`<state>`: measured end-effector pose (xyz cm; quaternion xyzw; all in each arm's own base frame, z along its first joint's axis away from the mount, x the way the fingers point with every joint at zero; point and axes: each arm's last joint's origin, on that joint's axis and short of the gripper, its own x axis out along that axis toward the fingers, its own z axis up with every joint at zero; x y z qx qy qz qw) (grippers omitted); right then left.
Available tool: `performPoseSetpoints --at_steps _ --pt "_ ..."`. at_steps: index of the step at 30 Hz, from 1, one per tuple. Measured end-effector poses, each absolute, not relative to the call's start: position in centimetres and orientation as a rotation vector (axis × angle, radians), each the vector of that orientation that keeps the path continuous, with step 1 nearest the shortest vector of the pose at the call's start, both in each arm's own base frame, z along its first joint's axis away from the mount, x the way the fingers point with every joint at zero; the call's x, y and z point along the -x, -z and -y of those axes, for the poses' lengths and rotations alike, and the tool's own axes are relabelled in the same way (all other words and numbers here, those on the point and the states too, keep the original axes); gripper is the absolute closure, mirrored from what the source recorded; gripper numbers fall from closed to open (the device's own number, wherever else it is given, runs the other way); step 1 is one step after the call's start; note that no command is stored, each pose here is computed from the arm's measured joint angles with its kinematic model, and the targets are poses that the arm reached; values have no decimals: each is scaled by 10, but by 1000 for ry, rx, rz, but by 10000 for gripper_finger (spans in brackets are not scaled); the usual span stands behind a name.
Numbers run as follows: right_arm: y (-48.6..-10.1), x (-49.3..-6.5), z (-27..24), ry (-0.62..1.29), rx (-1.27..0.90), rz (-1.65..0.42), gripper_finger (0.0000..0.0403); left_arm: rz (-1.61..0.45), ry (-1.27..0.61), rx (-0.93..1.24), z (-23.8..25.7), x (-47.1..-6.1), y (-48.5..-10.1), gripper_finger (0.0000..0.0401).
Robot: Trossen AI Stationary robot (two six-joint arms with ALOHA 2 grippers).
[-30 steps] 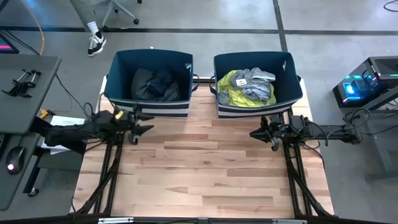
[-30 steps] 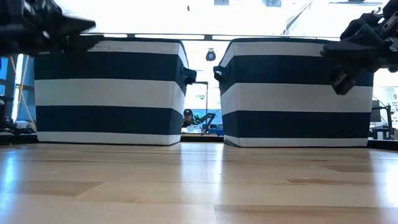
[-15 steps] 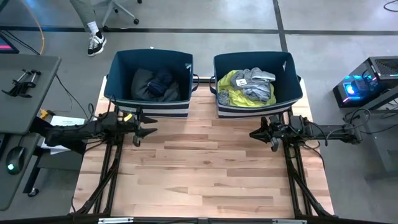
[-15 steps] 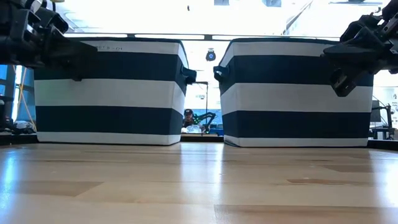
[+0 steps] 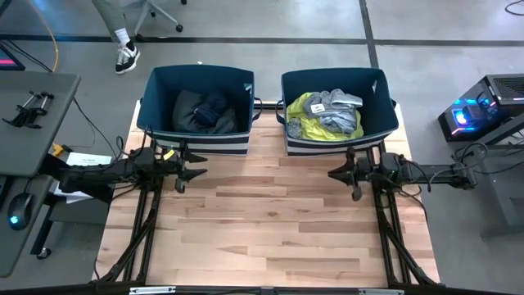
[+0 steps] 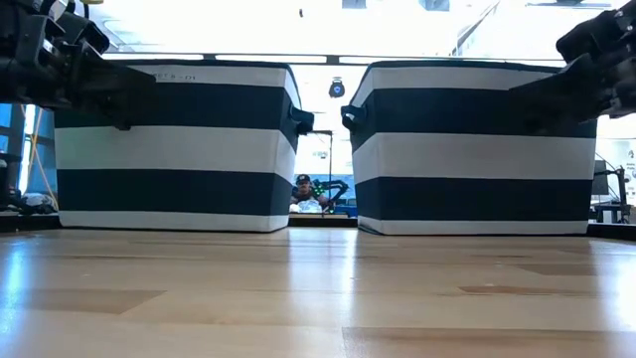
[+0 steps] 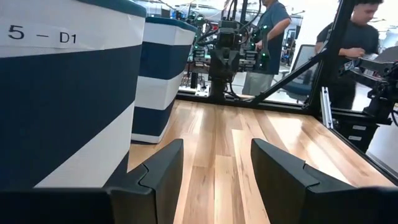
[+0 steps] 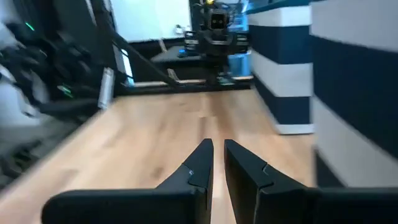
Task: Sort clothes
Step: Return to Home Position
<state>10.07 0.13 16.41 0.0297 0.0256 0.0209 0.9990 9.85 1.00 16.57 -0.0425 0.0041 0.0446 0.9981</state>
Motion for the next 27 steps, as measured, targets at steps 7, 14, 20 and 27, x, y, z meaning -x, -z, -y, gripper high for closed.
performPoseSetpoints --at_steps 7,14,20,27 --pt "-163 -101 0 8 25 -61 375 -9 -89 85 -10 -99 -166 231" --pt "-163 -101 0 8 25 -61 375 -9 -89 85 -10 -99 -166 231" --pt "-163 -101 0 8 26 -61 375 -9 -89 85 -10 -99 -166 231" --pt "-163 -101 0 7 26 -61 375 -10 -105 97 -9 -99 -166 231"
